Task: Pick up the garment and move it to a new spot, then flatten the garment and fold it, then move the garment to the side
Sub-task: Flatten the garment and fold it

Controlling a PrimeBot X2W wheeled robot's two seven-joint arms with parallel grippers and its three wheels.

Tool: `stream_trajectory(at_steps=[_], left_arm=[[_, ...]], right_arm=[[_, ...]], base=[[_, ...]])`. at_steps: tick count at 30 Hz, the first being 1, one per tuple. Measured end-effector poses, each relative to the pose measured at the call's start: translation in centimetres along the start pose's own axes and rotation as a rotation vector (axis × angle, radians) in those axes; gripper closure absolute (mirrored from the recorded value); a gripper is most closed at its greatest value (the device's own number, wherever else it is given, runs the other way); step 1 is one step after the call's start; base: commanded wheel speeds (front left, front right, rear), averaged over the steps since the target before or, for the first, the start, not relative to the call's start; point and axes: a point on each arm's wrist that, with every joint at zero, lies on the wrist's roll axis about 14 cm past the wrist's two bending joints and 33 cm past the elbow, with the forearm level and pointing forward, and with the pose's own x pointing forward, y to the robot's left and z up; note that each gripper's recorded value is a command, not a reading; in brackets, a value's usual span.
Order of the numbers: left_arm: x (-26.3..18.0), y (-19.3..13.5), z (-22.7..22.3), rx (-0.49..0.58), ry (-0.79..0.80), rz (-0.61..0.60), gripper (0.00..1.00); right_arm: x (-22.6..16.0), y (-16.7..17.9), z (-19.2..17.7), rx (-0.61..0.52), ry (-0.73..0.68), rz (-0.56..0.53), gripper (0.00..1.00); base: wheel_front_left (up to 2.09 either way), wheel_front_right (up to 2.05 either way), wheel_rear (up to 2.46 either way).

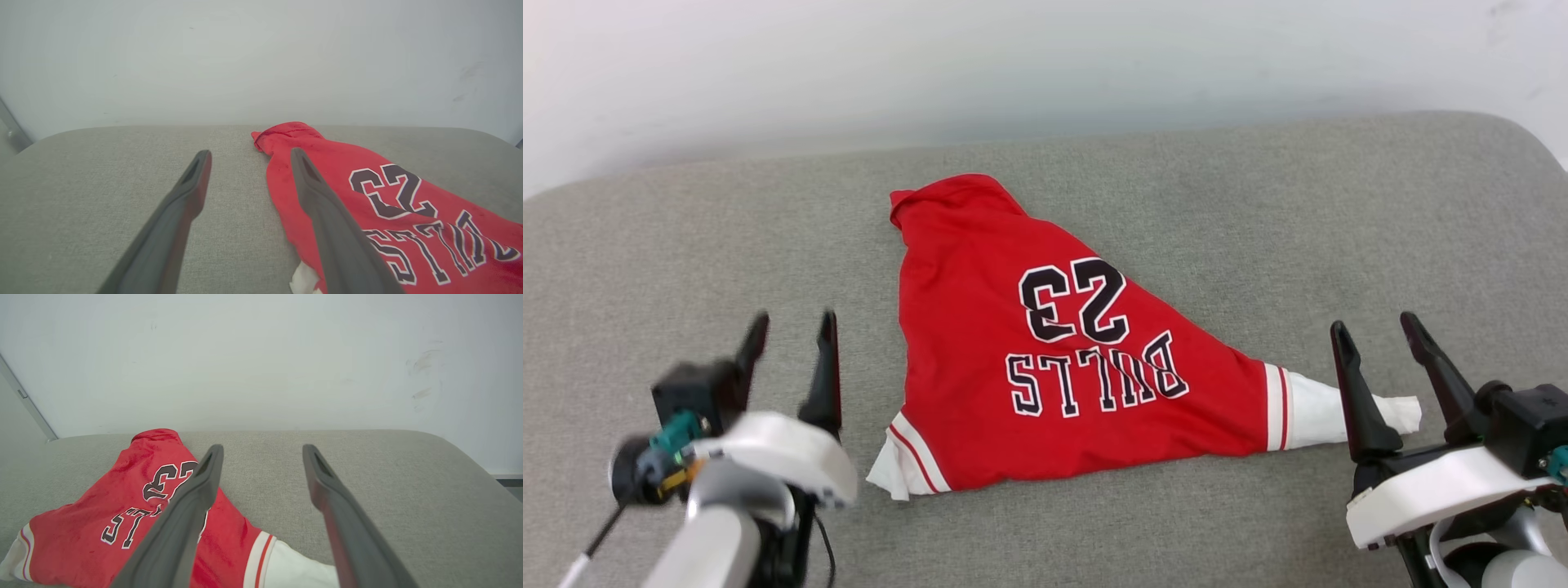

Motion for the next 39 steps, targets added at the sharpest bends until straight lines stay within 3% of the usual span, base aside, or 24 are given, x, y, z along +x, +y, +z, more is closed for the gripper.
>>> stream_trajectory(at_steps=[4,7,13,25,26,28,39], left_arm=[[-2.8,-0.4,-2.4,-0.016,0.129,-0.005,0.00],[-5.6,-1.4,-5.9,-0.035,0.339,-0.057,0.00],[-7.8,-2.9,-8.4,-0.032,0.565,-0.151,0.00],[-7.1,-3.4,-12.9,-0.021,0.783,-0.226,0.00],[-6.8,-3.2,-13.1,-0.018,0.789,-0.224,0.24],[-6.4,-3.0,-13.5,-0.021,0.796,-0.221,1.00],[-6.1,-1.8,-11.3,0.011,0.729,-0.190,1.00]], right_arm=[[-0.3,0.3,-0.1,0.006,0.009,0.009,0.00],[-0.6,0.5,-0.5,0.010,0.025,0.012,0.00],[-0.6,0.6,-1.0,0.023,0.043,0.016,0.00],[-0.3,-0.7,-3.3,0.051,0.099,-0.023,0.00],[-0.2,-0.8,-3.5,0.052,0.104,-0.026,0.00],[-0.1,-1.0,-3.8,0.055,0.109,-0.032,0.00],[0.1,-1.1,-4.6,0.076,0.122,-0.036,0.00]], base=[[0.00,0.00,0.00],[0.00,0.00,0.00],[0.00,0.00,0.00],[0.00,0.00,0.00],[0.00,0.00,0.00],[0.00,0.00,0.00],[0.00,0.00,0.00]])
